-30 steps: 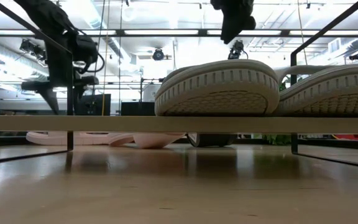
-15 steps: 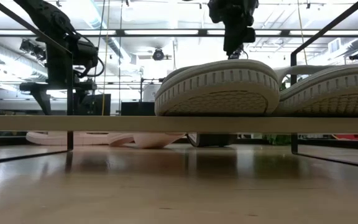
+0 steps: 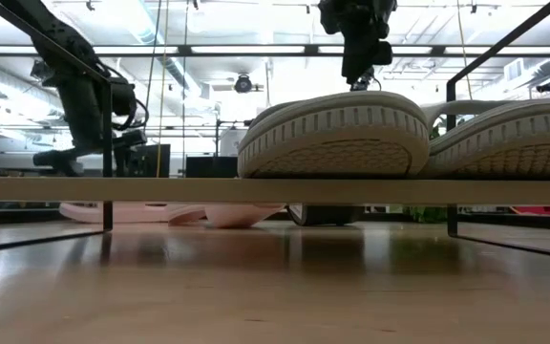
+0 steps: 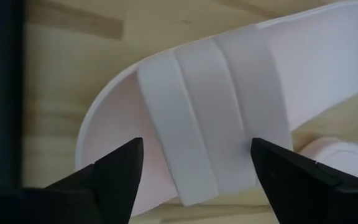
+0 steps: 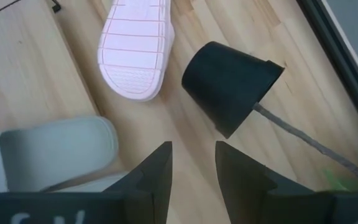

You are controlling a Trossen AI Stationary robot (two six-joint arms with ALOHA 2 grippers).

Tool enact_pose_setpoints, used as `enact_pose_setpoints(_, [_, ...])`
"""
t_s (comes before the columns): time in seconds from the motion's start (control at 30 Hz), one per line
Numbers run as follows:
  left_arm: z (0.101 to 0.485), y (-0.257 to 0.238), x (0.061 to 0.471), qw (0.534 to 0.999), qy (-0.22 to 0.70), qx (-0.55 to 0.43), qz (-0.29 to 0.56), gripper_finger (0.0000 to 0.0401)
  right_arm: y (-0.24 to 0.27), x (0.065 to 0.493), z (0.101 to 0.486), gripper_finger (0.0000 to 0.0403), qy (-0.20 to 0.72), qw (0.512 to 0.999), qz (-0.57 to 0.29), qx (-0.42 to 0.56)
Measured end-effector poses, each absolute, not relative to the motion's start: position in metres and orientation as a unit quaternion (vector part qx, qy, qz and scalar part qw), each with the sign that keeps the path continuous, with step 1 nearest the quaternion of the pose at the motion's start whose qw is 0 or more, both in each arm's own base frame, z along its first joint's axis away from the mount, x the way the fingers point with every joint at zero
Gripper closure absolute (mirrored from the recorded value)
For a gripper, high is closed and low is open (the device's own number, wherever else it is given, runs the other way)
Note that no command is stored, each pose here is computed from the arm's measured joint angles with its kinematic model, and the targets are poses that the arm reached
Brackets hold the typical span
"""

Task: Pick and place slides into the shelf
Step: Put the left pink slipper on the shelf

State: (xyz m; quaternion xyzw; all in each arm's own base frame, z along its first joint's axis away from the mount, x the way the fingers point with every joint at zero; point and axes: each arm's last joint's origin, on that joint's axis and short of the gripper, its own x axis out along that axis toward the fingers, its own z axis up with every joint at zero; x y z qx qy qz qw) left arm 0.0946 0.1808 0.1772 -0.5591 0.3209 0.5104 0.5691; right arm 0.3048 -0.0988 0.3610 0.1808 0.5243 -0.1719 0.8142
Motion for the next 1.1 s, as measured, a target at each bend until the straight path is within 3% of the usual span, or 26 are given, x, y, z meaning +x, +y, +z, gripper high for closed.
enact_pose_setpoints(0.57, [0.151, 0.179, 0.092, 0.595, 0.251, -0.591, 0.483, 0.0107, -0.097, 0.307, 0.362, 0.0275, 0.514, 0.815, -0.181, 0.198])
enact_pose_setpoints(0.7, [0.141, 0.175, 0.091, 0.597, 0.238, -0.595, 0.482, 0.0127, -0.098, 0.308, 0.362, 0.0275, 0.509, 0.817, -0.183, 0.201])
enact_pose_setpoints(0.8, [0.138, 0.173, 0.090, 0.601, 0.233, -0.595, 0.479, 0.0172, -0.098, 0.308, 0.362, 0.0275, 0.509, 0.817, -0.184, 0.201])
enact_pose_setpoints(1.03, [0.144, 0.175, 0.092, 0.628, 0.209, -0.588, 0.465, 0.0360, -0.098, 0.308, 0.362, 0.0275, 0.509, 0.817, -0.184, 0.202])
enact_pose_setpoints(1.1, [0.150, 0.176, 0.093, 0.642, 0.185, -0.584, 0.461, 0.0385, -0.098, 0.308, 0.362, 0.0275, 0.508, 0.817, -0.184, 0.201])
